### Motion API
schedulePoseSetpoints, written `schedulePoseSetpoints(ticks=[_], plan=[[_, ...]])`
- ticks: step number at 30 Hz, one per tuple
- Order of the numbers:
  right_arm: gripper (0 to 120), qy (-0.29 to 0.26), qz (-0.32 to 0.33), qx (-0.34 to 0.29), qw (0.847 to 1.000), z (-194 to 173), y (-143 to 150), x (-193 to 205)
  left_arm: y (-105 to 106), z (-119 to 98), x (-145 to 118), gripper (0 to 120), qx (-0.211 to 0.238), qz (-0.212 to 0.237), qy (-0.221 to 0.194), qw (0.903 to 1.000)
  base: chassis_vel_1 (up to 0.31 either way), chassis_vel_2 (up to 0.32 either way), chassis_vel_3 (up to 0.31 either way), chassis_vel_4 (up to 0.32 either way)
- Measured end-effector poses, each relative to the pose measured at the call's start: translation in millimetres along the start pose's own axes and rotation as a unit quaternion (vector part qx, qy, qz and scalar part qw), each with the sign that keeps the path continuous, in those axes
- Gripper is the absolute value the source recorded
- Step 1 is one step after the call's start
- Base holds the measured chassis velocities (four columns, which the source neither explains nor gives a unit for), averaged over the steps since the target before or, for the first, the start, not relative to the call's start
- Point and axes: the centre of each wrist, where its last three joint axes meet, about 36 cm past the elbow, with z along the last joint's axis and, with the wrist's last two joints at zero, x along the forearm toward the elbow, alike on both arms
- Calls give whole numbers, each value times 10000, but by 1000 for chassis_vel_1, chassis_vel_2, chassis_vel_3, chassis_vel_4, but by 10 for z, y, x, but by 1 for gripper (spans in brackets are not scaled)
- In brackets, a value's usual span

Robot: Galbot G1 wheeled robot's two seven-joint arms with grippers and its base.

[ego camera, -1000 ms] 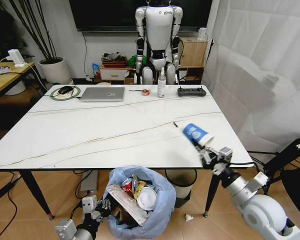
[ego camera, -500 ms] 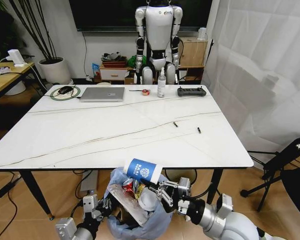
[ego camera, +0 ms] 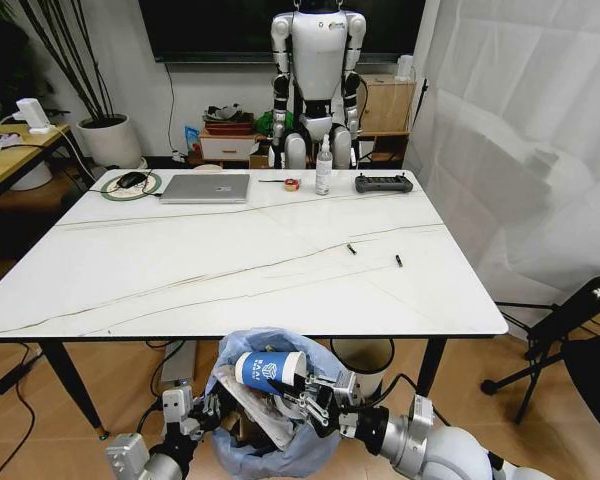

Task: Pick up the trash bin and place the trash from the table into it.

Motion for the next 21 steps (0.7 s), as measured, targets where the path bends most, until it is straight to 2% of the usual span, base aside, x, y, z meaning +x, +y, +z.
schedulePoseSetpoints(ticks=[1,5,8,11,16,19,21], plan=[[26,0,0,0,10000,0,0,0,0,0,0,0,0,0,0,10000,0,0,0,0],[45,34,101,121,9999,-46,-45,73,10,-6,-18,0,5,-3,-7,10000,0,0,0,0],[52,46,154,181,9997,-78,-71,116,18,-1,-24,0,0,-10,3,10000,0,0,0,0],[67,102,235,295,9992,-135,-91,228,31,10,-31,0,-8,-21,25,10000,0,0,0,0],[81,85,301,369,9988,-188,-82,279,32,9,-32,0,-8,-19,28,10000,0,0,0,0],[94,58,345,445,9984,-236,-92,300,42,7,-26,0,-19,-33,33,10000,0,0,0,0],[99,15,371,516,9980,-297,-144,293,46,4,-15,0,-21,-48,31,10000,0,0,0,0]])
